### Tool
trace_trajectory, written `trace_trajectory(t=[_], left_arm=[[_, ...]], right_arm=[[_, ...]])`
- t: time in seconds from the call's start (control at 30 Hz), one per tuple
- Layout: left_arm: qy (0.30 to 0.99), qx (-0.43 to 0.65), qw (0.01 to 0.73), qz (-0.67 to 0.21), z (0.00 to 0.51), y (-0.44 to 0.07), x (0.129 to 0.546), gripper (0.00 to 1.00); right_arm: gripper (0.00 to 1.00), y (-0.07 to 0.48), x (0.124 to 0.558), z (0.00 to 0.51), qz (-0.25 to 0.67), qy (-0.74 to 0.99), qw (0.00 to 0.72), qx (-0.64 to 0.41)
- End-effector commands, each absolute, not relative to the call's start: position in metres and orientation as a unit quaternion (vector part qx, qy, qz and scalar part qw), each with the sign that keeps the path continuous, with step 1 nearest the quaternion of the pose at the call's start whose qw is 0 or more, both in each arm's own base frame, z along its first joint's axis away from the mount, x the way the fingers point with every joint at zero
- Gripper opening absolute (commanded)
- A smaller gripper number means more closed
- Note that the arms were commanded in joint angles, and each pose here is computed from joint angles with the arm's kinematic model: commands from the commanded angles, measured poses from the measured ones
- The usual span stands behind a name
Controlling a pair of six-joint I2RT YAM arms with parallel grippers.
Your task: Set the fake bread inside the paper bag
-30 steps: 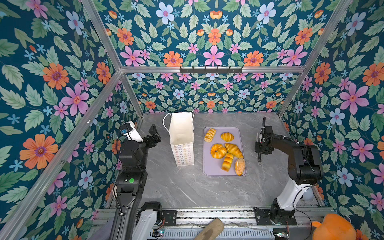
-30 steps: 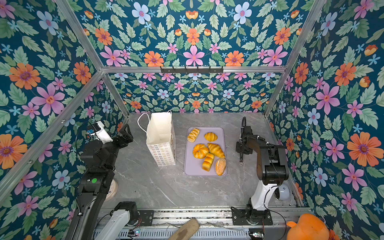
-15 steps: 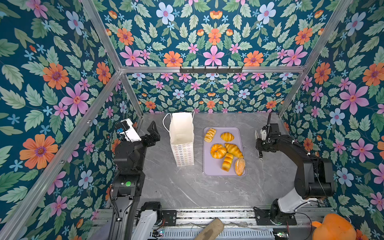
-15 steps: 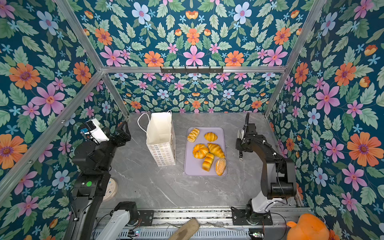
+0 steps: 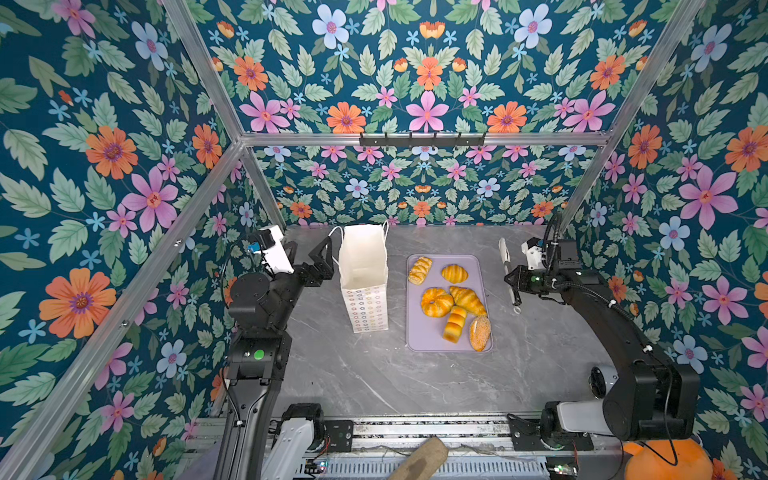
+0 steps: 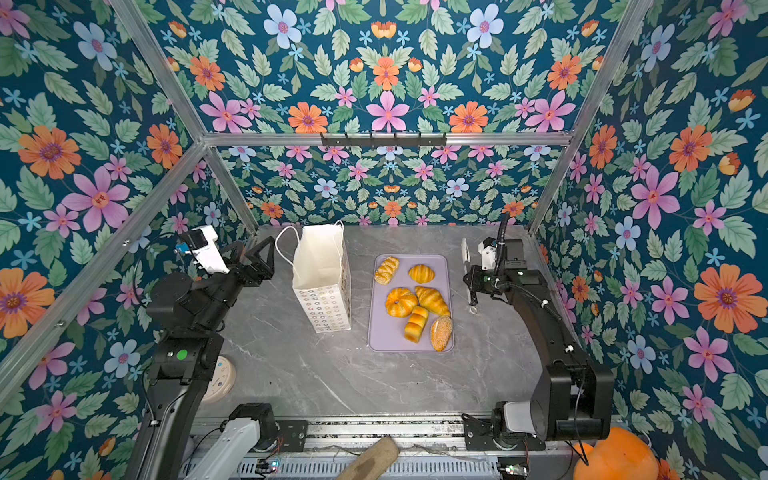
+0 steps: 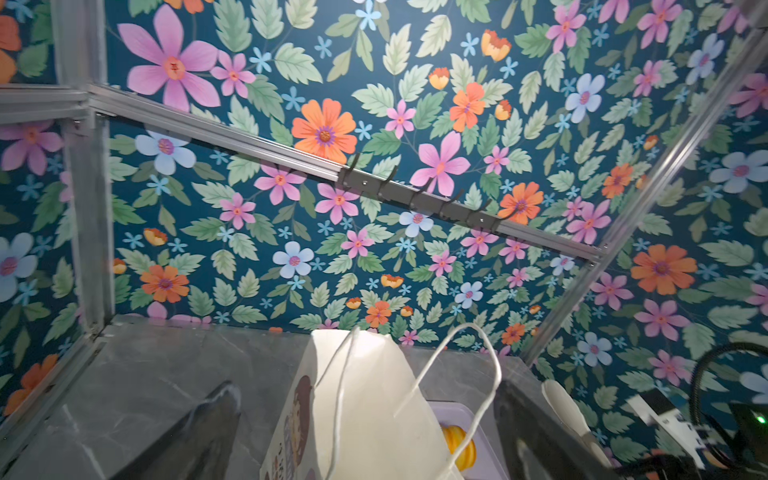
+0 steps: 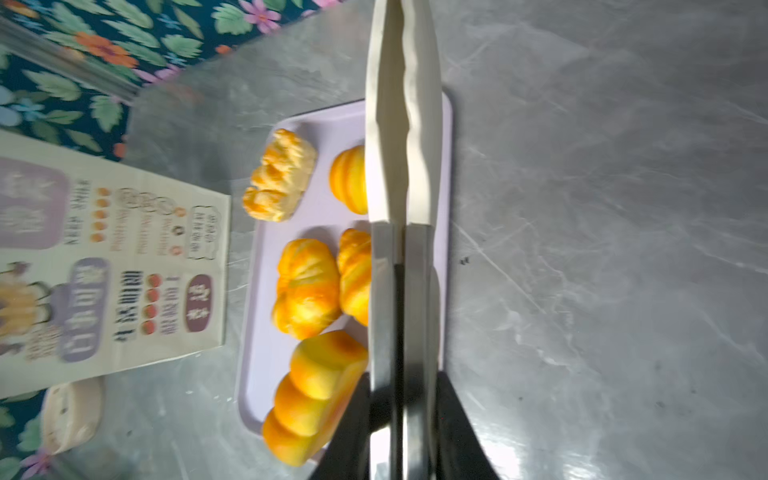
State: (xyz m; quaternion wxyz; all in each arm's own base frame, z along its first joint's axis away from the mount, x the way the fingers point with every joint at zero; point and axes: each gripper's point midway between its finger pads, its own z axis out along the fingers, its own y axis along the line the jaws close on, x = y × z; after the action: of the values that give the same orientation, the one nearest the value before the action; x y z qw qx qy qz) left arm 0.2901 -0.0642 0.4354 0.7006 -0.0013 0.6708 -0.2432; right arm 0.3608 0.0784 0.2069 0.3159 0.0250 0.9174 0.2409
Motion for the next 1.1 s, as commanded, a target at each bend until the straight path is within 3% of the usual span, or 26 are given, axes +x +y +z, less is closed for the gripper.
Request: trace_trajectory(t=[0.0,0.17,0.43,0.5,0.7,0.87,1.07], left_arm=[[0.637,0.08,0.715,-0.276,0.462,-0.091,0.282,0.91],[0.664,0.161,0.677,-0.273,0.46,-0.139,0.293,0.9],[0.664,0.32,0.649,-0.189,0.441,-0.247,0.287,0.94],[0.65,0.366,0.642,-0.175,0.432,-0.267,0.284,1.0],[0.593,0.491,0.622,-0.144,0.407,-0.313,0.271,0.99],[0.507,0.629,0.571,-0.145,0.373,-0.343,0.233,0.94],[0.479,0.709,0.511,-0.079,0.329,-0.36,0.223,0.86]], right_arm=[[0.21,0.111,0.343,0.236,0.32,0.895,0.309,-0.005],[0.2,0.145,0.318,0.269,0.403,0.866,0.292,-0.039],[0.21,0.188,0.272,0.297,0.478,0.833,0.26,-0.102],[0.22,0.198,0.26,0.298,0.484,0.829,0.251,-0.12],[0.23,0.215,0.237,0.293,0.486,0.831,0.225,-0.149],[0.23,0.217,0.228,0.284,0.48,0.84,0.204,-0.151],[0.23,0.22,0.218,0.274,0.481,0.844,0.179,-0.154]])
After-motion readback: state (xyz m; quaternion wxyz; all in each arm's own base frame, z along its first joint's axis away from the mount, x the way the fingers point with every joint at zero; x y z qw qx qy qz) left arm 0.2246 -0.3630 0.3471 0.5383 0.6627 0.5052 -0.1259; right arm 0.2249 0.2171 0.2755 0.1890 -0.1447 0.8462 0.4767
